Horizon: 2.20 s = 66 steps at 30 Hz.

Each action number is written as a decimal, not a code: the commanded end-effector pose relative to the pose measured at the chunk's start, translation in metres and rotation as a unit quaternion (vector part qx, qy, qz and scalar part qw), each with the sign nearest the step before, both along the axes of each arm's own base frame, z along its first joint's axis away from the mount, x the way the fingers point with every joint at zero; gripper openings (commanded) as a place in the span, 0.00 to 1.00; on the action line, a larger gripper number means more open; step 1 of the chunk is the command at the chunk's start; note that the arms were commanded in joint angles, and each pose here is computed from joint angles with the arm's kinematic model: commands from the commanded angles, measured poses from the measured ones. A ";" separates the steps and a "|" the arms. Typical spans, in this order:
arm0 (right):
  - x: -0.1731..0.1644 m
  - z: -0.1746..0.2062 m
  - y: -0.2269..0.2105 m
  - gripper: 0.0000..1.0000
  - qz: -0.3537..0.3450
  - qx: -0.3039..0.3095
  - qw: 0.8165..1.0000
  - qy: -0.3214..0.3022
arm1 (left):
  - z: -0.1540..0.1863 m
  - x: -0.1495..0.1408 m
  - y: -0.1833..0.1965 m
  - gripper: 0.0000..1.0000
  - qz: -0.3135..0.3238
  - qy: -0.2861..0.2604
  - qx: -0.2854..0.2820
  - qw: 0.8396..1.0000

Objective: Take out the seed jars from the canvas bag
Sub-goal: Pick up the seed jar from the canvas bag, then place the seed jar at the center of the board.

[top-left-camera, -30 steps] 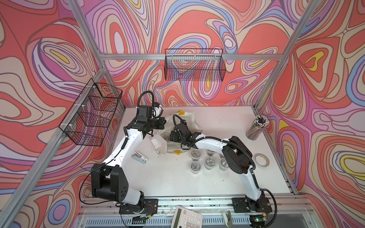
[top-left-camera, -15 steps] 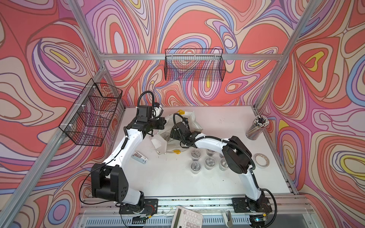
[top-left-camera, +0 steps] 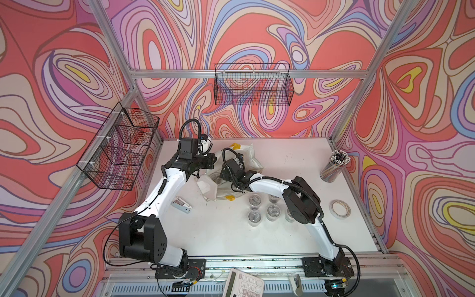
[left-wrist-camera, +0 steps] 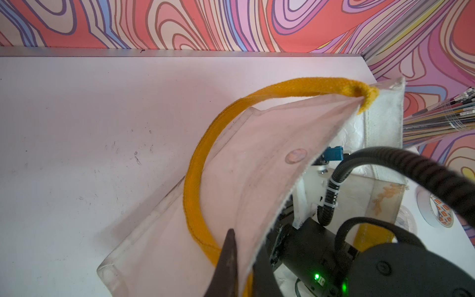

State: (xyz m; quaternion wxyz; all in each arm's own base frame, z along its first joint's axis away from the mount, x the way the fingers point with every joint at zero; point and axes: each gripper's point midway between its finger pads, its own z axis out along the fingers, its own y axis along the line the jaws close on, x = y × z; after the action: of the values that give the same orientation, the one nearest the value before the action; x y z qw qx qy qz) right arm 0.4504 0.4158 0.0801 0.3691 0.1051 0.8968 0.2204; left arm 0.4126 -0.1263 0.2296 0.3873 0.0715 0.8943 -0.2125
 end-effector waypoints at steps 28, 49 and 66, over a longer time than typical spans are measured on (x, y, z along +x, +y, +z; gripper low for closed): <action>-0.031 0.121 -0.012 0.59 0.063 0.020 0.994 -0.083 | 0.003 0.004 0.005 0.00 0.020 -0.009 0.005 1.000; -0.092 0.230 -0.193 0.58 0.015 -0.081 0.989 -0.119 | -0.006 0.007 0.010 0.00 0.028 -0.001 0.024 0.999; -0.048 0.124 -0.294 0.58 -0.076 -0.100 0.992 -0.030 | -0.004 0.006 0.011 0.00 0.029 -0.002 0.025 0.999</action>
State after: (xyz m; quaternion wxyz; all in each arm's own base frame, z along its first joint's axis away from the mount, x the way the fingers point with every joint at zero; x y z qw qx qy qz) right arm 0.3941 0.1242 0.2192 0.4230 0.1258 0.8918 0.0997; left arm 0.4180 -0.1153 0.2239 0.3904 0.0533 0.9010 -0.1816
